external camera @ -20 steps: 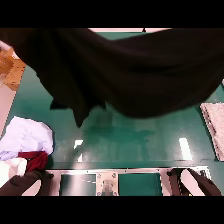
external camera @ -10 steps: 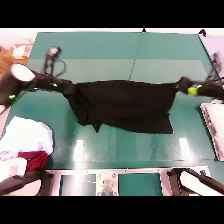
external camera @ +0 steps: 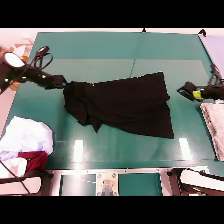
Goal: Fold the shirts.
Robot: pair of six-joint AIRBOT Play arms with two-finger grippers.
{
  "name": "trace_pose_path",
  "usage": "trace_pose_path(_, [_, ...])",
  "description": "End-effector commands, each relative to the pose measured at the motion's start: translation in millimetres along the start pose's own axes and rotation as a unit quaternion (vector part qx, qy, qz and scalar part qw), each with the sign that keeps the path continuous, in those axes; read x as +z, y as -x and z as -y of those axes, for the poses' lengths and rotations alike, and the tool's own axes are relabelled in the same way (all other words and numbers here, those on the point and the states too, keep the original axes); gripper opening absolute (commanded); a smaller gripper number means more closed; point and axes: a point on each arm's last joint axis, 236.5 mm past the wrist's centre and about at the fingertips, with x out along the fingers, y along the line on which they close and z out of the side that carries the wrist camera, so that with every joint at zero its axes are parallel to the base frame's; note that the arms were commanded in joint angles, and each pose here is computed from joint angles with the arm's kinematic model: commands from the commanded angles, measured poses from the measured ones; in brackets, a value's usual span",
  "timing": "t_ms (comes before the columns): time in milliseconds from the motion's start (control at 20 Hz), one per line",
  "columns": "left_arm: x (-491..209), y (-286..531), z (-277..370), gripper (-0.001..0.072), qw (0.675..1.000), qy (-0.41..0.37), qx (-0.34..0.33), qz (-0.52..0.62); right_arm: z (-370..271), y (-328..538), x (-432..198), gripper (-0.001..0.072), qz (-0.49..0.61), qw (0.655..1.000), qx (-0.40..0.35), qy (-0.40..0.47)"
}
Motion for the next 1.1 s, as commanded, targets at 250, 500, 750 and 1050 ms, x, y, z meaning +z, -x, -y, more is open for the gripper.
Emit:
trace_pose_path(250, [-156, -44, 15, 0.0544, 0.975, 0.156, -0.068, -0.141, 94, 25, -114, 0.0293, -0.094, 0.979, -0.047, -0.174])
trace_pose_path(500, [-157, -96, 41, 0.0545, 0.977, 0.178, -0.103, -0.06, 93, 5, -150, 0.0314, -0.113, 0.97, -0.037, -0.212])
trace_pose_path(750, [-137, -115, 50, 0.0328, 0.986, 0.15, -0.072, -0.001, 88, -4, -191, 0.0414, -0.156, 0.958, -0.029, -0.239])
trace_pose_path(1050, [-140, -111, 53, 0.0028, 0.987, 0.14, -0.08, -0.01, 49, -19, -226, 0.0431, -0.238, 0.95, 0.001, -0.203])
